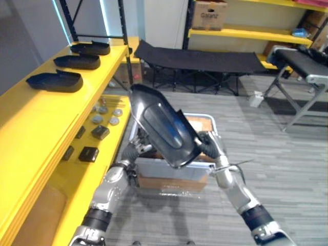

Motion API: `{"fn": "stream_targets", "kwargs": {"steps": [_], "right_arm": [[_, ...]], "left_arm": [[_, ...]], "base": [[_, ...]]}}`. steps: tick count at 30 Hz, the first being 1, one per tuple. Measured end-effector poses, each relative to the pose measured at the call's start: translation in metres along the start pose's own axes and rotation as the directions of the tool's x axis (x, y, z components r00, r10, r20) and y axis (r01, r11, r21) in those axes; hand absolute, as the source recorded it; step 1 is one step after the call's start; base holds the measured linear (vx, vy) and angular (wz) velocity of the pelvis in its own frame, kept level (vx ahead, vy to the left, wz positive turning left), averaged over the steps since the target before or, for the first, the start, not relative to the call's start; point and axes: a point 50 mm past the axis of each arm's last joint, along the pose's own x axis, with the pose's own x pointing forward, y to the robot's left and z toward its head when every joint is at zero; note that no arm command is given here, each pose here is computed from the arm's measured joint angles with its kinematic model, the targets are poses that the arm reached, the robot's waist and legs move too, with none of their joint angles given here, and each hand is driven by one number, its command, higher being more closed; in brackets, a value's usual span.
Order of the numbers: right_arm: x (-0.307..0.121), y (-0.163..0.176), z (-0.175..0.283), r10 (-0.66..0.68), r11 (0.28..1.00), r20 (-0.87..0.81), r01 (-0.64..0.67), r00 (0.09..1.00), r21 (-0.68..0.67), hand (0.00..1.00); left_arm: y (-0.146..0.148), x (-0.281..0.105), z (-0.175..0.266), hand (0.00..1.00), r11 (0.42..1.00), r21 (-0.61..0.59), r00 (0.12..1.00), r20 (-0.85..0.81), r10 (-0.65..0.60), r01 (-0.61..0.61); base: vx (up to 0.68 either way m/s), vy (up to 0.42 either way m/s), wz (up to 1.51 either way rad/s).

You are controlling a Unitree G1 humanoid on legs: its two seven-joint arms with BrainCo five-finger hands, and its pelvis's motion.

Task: Walk over and take plastic housings, then place them on the shelf

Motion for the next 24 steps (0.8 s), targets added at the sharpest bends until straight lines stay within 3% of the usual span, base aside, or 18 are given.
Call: {"fn": "stream_targets", "kwargs": {"steps": [15, 21, 24], "right_arm": [[-0.001, 0.008, 0.0, 0.021, 1.0, -0.009, -0.021, 1.0, 0.014, 1.0], [-0.006, 0.025, 0.015, 0.08, 0.996, 0.035, -0.081, 0.996, 0.035, 1.0], [-0.001, 0.028, 0.016, 0.089, 0.995, 0.037, -0.091, 0.995, 0.033, 1.0]], "left_arm": [[-0.011, -0.001, 0.004, 0.0, 0.996, -0.052, 0.997, 0.017, -0.07, 0.071], [-0.027, -0.001, -0.012, 0.0, 0.992, 0.017, 0.99, -0.07, -0.123, 0.124], [-0.027, -0.001, -0.018, 0.0, 0.993, 0.086, 0.992, -0.097, -0.075, 0.084]], "base": [[0.0, -0.001, 0.0], [0.0, -0.001, 0.01], [0.01, -0.002, 0.08]]}}
